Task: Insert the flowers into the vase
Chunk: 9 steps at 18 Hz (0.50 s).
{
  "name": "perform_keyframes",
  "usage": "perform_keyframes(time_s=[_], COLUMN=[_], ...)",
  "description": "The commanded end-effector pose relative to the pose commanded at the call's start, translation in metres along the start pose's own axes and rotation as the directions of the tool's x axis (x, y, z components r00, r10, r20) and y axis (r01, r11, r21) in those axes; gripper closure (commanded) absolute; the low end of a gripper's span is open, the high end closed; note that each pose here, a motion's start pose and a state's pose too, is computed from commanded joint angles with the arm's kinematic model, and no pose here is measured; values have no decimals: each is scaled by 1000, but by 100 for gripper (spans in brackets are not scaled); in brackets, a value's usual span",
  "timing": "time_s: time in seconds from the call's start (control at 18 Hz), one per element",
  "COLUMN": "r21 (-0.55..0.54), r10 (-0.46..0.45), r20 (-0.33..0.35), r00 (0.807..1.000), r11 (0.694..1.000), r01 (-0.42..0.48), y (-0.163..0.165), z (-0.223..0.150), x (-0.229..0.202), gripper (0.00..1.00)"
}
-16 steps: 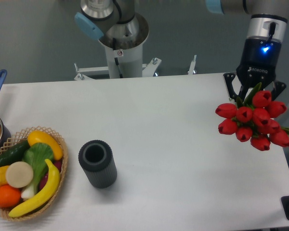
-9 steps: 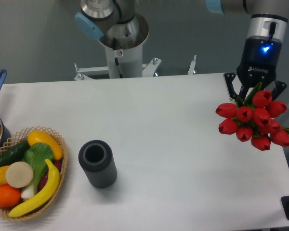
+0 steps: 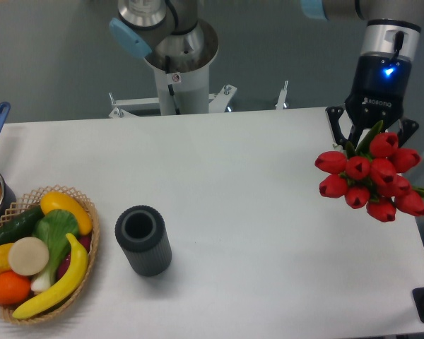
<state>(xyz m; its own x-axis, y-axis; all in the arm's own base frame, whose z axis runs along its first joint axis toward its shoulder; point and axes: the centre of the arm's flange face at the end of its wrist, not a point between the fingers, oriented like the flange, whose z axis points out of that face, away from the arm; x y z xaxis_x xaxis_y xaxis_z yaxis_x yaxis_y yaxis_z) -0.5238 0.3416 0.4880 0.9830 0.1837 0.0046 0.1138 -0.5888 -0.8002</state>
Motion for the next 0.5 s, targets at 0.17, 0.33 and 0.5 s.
perform_keyframes(time_s=[0.17, 0.33, 0.5], r21=[2, 34, 90], r10=[29, 94, 146], r20=[-29, -71, -146], r00=[999, 993, 978], r11=[1000, 995, 987], r01=[-29, -92, -134], y=[-12, -30, -47], z=[13, 36, 59], x=[17, 45, 78], gripper=[66, 66, 66])
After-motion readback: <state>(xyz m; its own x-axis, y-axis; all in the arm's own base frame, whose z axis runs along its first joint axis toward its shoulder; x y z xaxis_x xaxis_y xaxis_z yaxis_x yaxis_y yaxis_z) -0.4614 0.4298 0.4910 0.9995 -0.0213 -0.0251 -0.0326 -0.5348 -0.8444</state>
